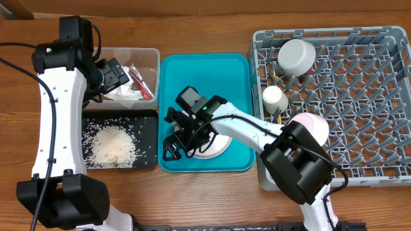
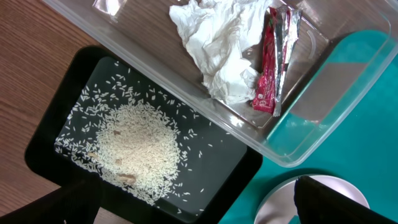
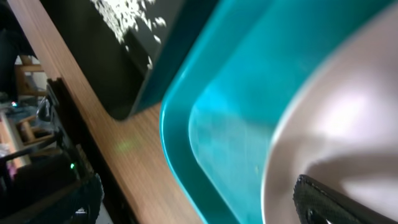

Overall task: Sort waste into correct bins and load items into the dishwasher
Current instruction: 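Grasp the edge of the pink plate with the right gripper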

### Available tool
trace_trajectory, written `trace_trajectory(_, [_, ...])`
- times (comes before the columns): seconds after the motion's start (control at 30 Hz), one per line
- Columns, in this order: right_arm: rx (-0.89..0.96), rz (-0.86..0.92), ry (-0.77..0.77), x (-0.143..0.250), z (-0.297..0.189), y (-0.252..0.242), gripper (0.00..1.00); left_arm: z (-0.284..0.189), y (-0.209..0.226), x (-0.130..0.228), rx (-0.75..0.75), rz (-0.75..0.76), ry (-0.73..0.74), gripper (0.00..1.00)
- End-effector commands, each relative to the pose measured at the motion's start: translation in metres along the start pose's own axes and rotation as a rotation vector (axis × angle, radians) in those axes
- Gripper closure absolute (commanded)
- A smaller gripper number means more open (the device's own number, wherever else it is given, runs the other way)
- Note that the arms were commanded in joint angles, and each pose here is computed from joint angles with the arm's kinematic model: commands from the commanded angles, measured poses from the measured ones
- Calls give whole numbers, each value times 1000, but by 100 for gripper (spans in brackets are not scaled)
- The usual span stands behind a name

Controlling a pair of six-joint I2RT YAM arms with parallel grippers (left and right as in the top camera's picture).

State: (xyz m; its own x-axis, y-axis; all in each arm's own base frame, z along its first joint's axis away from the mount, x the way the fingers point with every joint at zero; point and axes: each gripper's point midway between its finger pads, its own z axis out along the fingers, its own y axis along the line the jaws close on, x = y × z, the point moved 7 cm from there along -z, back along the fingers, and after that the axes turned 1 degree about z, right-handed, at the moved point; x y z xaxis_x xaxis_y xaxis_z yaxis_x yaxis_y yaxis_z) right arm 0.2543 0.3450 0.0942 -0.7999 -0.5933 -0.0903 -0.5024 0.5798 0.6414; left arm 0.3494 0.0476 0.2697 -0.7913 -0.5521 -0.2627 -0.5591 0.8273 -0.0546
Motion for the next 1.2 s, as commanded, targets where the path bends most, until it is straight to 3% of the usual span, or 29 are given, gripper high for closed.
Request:
trace_trajectory(0.0, [-30,-49,-79,-17,-40,20,0,-7,0,-4,8,-5,-25,0])
trace_trajectory(0.3, [614,111,-244,-18,-124,-8,0,-7,0,-4,9,-5,-25,0])
trace_trajectory(0.53, [633,142,-160,-1,-110,-22,1,-7,0,-4,9,-5,-25,0])
trace_trajectory(0.57, [640,144,-155,1,-108,-25,19,-7,0,-4,8,-5,-25,0])
trace_trajectory(0.6, [647,147,-151,3,-106,-28,30,-7,0,-4,9,-5,-25,0])
trace_trajectory(0.63, [654,149,-147,4,-103,-31,41,-7,0,-4,9,-5,-25,0])
trace_trajectory(0.67, [658,150,-145,6,-100,-34,44,-7,0,-4,8,-5,-25,0])
trace_trajectory(0.93, [828,227,-216,11,-96,-64,42,-7,0,-4,9,-5,-25,0])
trace_trajectory(1.17, [833,219,-244,11,-89,-72,36,-7,0,-4,9,-5,-25,0])
